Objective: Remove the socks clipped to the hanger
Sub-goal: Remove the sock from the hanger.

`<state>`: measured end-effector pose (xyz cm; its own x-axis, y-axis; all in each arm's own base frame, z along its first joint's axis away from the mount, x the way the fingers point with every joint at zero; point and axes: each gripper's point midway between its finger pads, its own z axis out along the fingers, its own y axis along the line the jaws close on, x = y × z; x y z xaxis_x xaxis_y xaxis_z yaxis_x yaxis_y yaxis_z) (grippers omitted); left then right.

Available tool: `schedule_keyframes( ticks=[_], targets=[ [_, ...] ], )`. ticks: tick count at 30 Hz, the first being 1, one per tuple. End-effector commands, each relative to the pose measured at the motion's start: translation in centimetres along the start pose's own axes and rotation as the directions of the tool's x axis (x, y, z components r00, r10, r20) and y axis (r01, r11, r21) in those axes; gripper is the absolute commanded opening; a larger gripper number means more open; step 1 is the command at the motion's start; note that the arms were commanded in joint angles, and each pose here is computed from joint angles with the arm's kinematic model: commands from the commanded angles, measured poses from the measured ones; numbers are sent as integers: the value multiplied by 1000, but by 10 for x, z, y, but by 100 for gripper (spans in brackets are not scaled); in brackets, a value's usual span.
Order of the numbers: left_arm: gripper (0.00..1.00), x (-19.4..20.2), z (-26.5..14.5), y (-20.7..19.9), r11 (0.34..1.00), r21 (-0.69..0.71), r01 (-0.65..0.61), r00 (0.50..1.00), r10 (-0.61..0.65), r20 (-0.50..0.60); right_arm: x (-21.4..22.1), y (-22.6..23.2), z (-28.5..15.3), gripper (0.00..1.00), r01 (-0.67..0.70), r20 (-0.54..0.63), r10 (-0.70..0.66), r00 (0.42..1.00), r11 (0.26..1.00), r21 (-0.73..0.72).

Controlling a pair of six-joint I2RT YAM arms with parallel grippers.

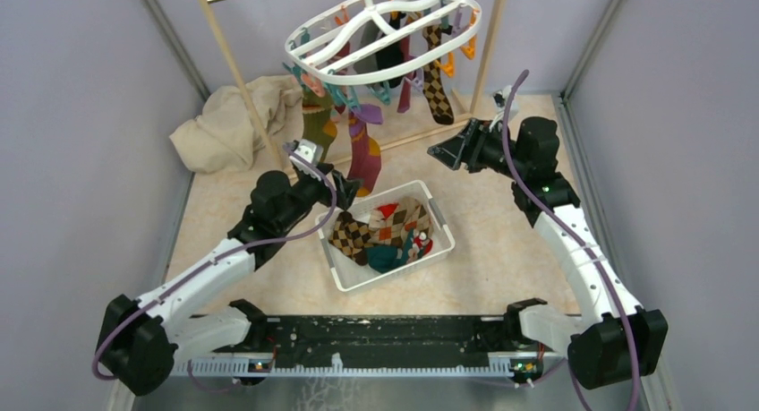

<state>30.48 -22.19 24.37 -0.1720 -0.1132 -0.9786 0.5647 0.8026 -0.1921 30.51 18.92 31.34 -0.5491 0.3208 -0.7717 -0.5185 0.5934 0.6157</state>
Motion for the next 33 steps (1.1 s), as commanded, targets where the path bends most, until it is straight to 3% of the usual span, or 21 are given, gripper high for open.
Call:
schedule_keyframes(
  ticks=[1,11,13,15,17,26,30,31,33],
  targets=[
    [97,-21,12,-13,995,97,-32,996,24,87,-18,19,-6,65,63,53,-61,997,997,-40],
    [94,-12,24,-18,984,171,-45,996,31,81,-18,20,-6,65,67,51,-65,997,997,-42],
    [81,-15,25,-21,982,184,-48,996,34,79,-21,20,-7,65,73,56,-70,996,997,-36],
    [54,-14,27,-24,979,198,-45,998,35,52,-23,22,-8,65,82,58,-80,995,996,-29],
    [40,-16,28,-26,977,209,-42,999,36,32,-28,25,-11,64,95,71,-93,993,995,-21],
    [16,-30,36,-22,987,157,-23,999,28,-27,-38,50,-23,55,280,87,-293,952,950,138],
    [18,-33,38,-25,986,163,-19,999,25,-38,-46,58,-30,54,312,99,-331,938,934,173],
    [21,-32,38,-25,986,163,-20,999,27,-38,-46,58,-30,54,313,97,-332,938,934,174],
    [38,-27,38,-25,986,165,-22,999,30,-42,-45,57,-30,54,312,95,-331,939,934,174]
  ],
)
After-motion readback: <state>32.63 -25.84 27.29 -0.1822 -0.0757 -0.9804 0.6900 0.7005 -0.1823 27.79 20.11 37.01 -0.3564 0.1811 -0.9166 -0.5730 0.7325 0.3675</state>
